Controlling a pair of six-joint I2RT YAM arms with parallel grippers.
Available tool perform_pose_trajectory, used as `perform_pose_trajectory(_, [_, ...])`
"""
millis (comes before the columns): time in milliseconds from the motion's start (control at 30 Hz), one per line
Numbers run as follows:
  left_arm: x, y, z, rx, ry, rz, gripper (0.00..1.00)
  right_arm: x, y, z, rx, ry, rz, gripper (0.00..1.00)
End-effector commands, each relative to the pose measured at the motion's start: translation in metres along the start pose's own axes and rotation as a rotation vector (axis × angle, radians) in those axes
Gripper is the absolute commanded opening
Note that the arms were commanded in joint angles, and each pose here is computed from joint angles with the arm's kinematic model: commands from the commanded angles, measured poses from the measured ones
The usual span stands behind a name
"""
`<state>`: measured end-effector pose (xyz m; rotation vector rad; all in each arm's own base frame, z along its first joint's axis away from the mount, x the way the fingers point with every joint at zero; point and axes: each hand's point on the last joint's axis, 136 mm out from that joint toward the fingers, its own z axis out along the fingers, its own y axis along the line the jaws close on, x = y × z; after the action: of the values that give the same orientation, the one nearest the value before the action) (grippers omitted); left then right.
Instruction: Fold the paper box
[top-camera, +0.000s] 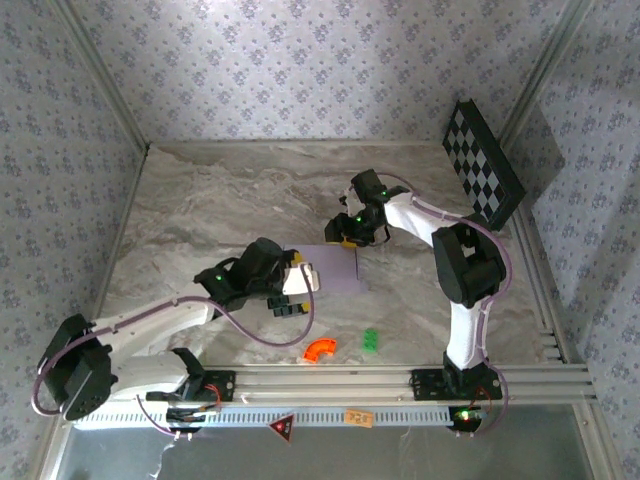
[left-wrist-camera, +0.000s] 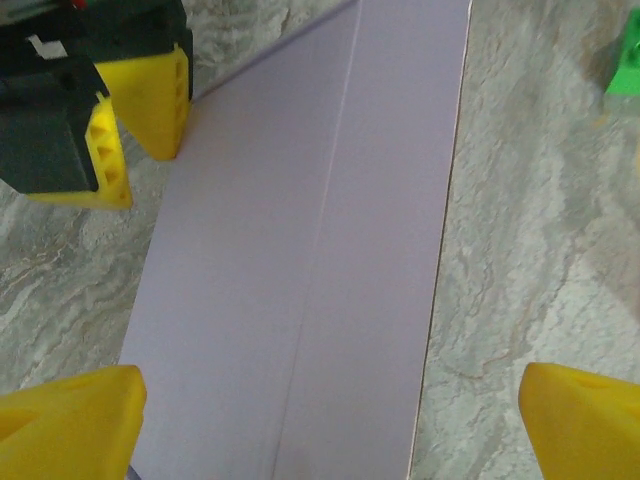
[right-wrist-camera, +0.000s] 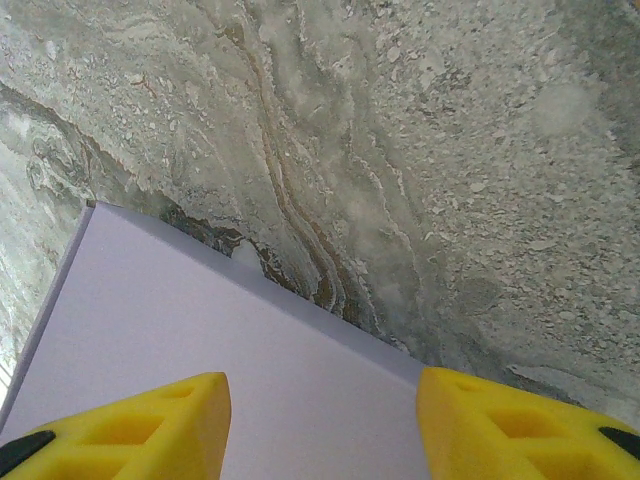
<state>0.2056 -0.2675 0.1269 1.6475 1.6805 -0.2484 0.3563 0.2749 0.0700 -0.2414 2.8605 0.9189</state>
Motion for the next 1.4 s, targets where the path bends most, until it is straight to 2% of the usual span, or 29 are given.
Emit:
perform_pose_trajectory(0, [0.0,0.008,0.007,-0.035,0.024,0.067,0.96,0.015,-0.016,0.014,0.037,0.072,0.038,0.55])
perform_pose_trajectory(333, [0.008,0.03,0.027,-0.156,0.08,0.115,0.94,0.014,-0.014,0.014,0.026,0.071,0.036,0.55])
perform_pose_trajectory(733, [0.004,0.048,0.03,-0.184,0.121,0.138,0.7,0.012,-0.012,0.011,0.028,0.065,0.035,0.55])
perform_pose_trajectory(933, [0.0,0.05,0.024,-0.152,0.108,0.127,0.55,0.009,-0.009,0.007,0.036,0.056,0.023,0.55])
perform_pose_trajectory(1133, [0.0,0.045,0.019,-0.087,0.128,0.121,0.49,0.008,-0.002,-0.016,0.057,0.03,0.004,0.55])
perform_pose_trajectory(1367, [-0.008,0.041,0.0,-0.005,0.159,0.067,0.44,-0.003,0.007,-0.072,0.052,-0.088,0.007,0.55])
